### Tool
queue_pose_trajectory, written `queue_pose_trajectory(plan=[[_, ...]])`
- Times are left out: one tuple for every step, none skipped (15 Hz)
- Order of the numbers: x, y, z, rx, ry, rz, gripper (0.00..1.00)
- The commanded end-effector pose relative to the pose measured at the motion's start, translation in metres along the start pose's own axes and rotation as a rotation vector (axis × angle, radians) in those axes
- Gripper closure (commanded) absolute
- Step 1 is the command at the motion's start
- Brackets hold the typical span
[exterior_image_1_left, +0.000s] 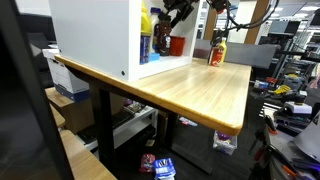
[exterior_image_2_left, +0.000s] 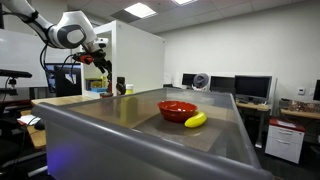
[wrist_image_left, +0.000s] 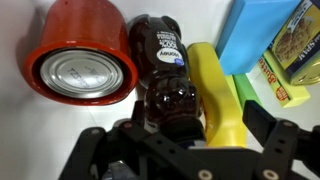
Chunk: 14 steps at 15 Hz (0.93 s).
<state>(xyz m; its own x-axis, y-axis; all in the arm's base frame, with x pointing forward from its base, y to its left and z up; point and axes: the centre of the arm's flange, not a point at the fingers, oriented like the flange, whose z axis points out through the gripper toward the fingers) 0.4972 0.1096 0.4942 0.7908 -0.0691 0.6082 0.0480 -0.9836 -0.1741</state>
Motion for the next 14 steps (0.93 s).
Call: queue_pose_trajectory(plan=[[0.003, -0.012, -0.002, -0.002, 0.003, -0.025, 0.00], [0.004, -0.015, -0.002, -0.002, 0.001, -0.027, 0.00], [0.004, -0.018, -0.002, -0.003, 0.001, -0.029, 0.00], [0.004, -0.019, -0.002, -0.007, 0.000, -0.032, 0.00], [0.004, -0.021, -0.002, -0.014, -0.001, -0.034, 0.00], [0.003, -0.022, -0.002, -0.026, -0.003, -0.034, 0.00], [0.002, -0.023, -0.002, -0.056, -0.007, -0.026, 0.00], [0.001, -0.023, -0.001, -0.072, -0.009, -0.023, 0.00], [0.000, -0.022, 0.000, -0.111, -0.014, -0.017, 0.00], [0.000, -0.020, 0.001, -0.135, -0.018, -0.013, 0.00], [0.000, -0.018, 0.002, -0.155, -0.024, -0.005, 0.00], [0.000, -0.015, 0.003, -0.170, -0.030, 0.004, 0.00], [0.000, -0.014, 0.004, -0.181, -0.032, 0.012, 0.00], [0.001, -0.013, 0.004, -0.186, -0.037, 0.019, 0.00]])
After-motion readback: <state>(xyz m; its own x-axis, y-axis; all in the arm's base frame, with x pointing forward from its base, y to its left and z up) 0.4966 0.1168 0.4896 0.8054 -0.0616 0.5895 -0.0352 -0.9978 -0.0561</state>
